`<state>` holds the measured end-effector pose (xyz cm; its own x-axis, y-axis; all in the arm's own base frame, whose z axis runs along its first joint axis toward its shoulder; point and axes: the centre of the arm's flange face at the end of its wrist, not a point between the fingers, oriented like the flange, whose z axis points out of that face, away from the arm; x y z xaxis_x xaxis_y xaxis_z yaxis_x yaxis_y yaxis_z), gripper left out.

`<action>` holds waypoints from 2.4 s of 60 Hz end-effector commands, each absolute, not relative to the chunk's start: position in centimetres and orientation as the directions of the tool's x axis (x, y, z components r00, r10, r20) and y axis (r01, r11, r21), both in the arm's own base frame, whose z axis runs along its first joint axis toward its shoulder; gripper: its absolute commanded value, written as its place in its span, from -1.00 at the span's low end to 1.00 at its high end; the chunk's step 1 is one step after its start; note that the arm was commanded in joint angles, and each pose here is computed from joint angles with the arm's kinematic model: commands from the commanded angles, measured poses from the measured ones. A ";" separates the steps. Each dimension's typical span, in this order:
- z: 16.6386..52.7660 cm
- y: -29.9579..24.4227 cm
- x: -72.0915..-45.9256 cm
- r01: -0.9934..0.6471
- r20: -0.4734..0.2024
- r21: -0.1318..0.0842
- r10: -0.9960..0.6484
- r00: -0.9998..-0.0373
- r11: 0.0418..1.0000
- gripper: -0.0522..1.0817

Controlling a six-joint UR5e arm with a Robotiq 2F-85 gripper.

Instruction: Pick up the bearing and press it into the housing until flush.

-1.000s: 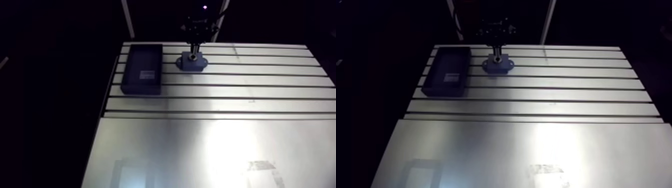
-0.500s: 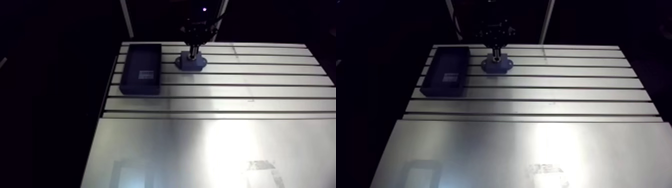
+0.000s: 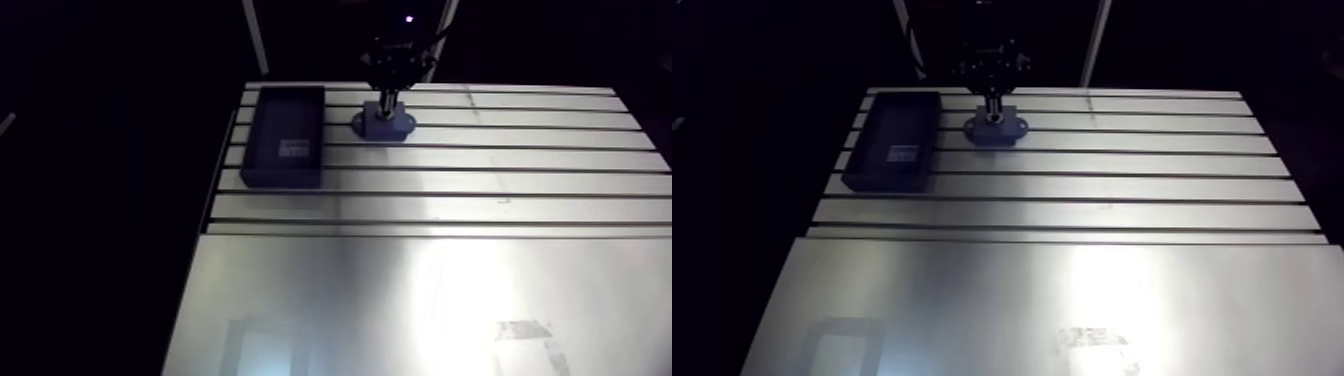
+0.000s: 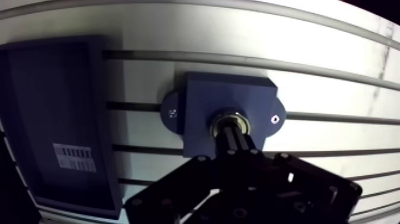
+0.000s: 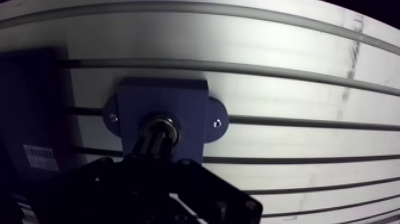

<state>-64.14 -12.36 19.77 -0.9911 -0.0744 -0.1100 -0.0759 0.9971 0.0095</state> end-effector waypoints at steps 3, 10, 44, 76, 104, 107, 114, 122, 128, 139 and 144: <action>19.7 -12.4 -64.2 -0.076 -0.110 0.010 -0.074 -0.991 0.997 0.92; 19.6 -12.4 -64.1 -0.076 -0.111 0.009 -0.074 -0.991 0.997 0.92; 19.6 -12.4 -64.3 -0.077 -0.083 0.010 -0.076 -0.994 0.997 0.92; 19.6 -12.6 -64.3 -0.081 -0.085 0.007 -0.080 -0.993 0.997 0.92; 19.2 -12.4 -63.9 -0.079 -0.099 0.007 -0.077 -0.992 0.997 0.92; 19.1 -12.4 -63.9 -0.079 -0.100 0.007 -0.077 -0.992 0.997 0.92; 19.0 -12.5 -63.8 -0.080 -0.101 0.005 -0.079 -0.992 0.997 0.92; 19.0 -12.6 -63.8 -0.082 -0.100 0.007 -0.080 -0.992 0.997 0.92; 19.0 -12.4 -63.8 -0.079 -0.100 0.010 -0.077 -0.992 0.997 0.92; 19.0 -12.2 -63.8 -0.076 -0.100 0.010 -0.074 -0.992 0.997 0.92; 19.0 -12.2 -63.8 -0.076 -0.100 0.010 -0.074 -0.992 0.997 0.92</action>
